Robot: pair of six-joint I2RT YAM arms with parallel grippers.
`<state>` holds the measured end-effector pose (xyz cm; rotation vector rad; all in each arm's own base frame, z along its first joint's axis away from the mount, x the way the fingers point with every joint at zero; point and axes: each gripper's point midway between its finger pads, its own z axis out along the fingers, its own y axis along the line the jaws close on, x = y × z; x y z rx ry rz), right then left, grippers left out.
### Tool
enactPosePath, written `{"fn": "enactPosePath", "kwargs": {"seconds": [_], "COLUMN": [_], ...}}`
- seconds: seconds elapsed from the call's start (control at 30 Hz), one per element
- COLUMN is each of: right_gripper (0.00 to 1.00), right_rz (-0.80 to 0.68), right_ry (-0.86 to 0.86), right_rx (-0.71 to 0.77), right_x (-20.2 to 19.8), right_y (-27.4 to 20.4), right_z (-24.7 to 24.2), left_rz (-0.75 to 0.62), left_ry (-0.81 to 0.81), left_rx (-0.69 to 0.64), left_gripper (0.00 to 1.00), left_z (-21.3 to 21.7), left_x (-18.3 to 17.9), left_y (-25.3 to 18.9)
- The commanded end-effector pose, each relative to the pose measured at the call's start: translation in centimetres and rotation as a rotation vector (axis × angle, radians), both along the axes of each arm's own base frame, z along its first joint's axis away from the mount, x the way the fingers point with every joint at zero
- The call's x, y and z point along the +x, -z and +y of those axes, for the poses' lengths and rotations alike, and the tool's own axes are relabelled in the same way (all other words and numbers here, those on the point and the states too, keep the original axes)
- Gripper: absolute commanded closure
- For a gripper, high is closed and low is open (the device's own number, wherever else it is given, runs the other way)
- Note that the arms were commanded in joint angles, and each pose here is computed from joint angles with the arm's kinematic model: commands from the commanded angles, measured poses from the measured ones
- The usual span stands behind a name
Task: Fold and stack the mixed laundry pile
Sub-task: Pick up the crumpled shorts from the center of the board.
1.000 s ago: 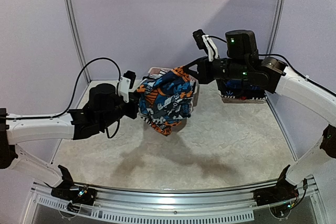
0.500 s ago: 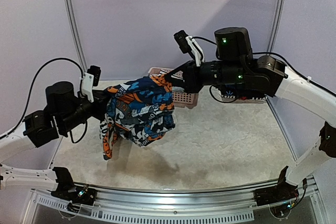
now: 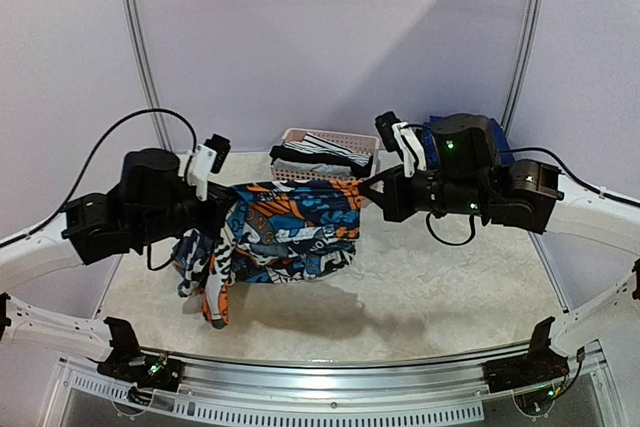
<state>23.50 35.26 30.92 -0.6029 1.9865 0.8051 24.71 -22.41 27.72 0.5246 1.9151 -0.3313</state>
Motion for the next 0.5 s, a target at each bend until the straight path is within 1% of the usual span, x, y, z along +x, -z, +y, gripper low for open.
{"fn": "enactPosePath", "kwargs": {"seconds": [0.0, 0.1, 0.2, 0.37, 0.47], "right_gripper": [1.0, 1.0, 1.0, 1.0, 1.0], "right_rz": [0.062, 0.117, 0.14, 0.152, 0.145], "right_ry": [0.354, 0.376, 0.361, 0.384, 0.425], "right_rx": [-0.159, -0.191, -0.217, -0.298, -0.322], "right_x": [4.7, 5.4, 5.8, 7.1, 8.0], "right_y": [6.2, 9.3, 11.2, 13.4, 14.0], "right_z": [-7.8, -8.6, -8.3, -8.8, -9.7], "left_rz": [0.031, 0.08, 0.129, 0.197, 0.232], "left_ry": [-0.112, -0.111, -0.103, -0.053, -0.025], "left_rx": [0.112, 0.159, 0.199, 0.234, 0.252], "left_gripper": [1.0, 1.0, 1.0, 1.0, 1.0], "left_z": [0.8, -0.5, -1.5, -3.1, -3.5], "left_x": [2.2, 3.1, 3.8, 3.9, 3.6], "left_y": [2.5, 5.1, 7.7, 10.9, 12.3]}}
